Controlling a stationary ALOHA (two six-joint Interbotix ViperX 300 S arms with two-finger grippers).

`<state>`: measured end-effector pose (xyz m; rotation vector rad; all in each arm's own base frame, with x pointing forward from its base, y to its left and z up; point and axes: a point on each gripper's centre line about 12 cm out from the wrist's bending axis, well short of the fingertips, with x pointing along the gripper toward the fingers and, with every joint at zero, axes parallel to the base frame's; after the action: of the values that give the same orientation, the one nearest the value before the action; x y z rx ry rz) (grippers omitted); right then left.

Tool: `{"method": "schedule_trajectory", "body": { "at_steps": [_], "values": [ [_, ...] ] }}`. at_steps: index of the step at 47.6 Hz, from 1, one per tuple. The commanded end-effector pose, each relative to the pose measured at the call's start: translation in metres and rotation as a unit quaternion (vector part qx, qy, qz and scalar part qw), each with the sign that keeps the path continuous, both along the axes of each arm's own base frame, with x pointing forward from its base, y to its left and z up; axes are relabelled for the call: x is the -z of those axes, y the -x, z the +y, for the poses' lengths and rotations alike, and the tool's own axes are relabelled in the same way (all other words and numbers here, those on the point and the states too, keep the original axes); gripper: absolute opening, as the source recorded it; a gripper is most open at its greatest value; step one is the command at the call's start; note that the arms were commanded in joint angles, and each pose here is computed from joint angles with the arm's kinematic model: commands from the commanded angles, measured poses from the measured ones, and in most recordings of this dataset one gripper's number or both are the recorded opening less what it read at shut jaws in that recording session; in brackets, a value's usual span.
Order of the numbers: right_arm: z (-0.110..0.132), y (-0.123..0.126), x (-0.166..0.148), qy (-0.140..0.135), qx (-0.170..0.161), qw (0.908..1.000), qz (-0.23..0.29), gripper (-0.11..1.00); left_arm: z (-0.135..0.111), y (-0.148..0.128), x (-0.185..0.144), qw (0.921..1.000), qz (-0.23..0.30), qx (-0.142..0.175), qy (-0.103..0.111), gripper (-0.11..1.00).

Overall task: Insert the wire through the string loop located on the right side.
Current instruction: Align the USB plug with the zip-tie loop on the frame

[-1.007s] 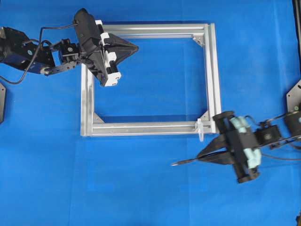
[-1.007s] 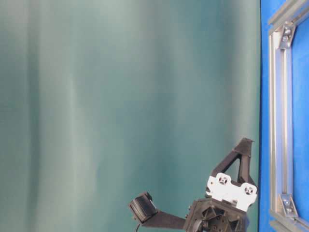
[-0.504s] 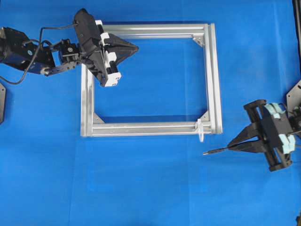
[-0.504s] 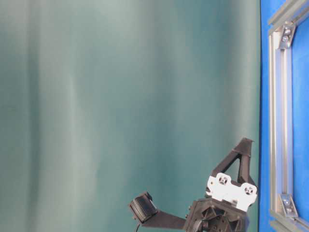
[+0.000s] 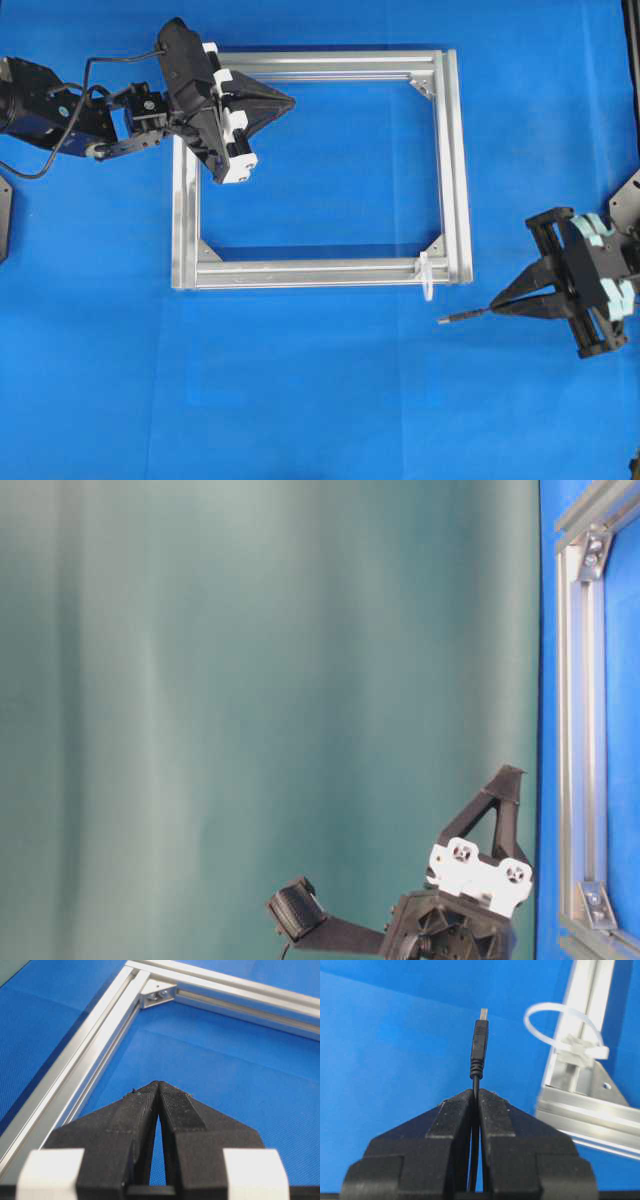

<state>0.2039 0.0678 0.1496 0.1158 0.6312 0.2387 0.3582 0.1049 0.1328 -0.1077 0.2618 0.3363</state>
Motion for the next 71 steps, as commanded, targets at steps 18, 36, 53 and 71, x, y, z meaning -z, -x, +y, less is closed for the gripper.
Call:
{"method": "schedule_trajectory", "body": {
  "at_steps": [18,36,53,71],
  "values": [
    [-0.029,-0.004,0.002,0.006,0.063,0.998,-0.006,-0.02,0.0,-0.002,-0.015,0.9997,-0.024,0.001,-0.007,0.0],
    [-0.029,-0.004,0.002,0.006,0.063,0.9979,-0.012,-0.02,0.0,-0.002,-0.015,0.9997,-0.023,0.001,-0.008,0.0],
    [-0.029,-0.004,0.002,0.006,0.063,0.9979,-0.012,-0.02,0.0,-0.002,-0.015,0.9997,-0.023,0.001,-0.008,0.0],
    [-0.029,-0.004,0.002,0.005,0.063,0.9979,-0.012,-0.02,0.0,-0.002,-0.015,0.9997,-0.023,0.001,-0.008,0.0]
  ]
}}
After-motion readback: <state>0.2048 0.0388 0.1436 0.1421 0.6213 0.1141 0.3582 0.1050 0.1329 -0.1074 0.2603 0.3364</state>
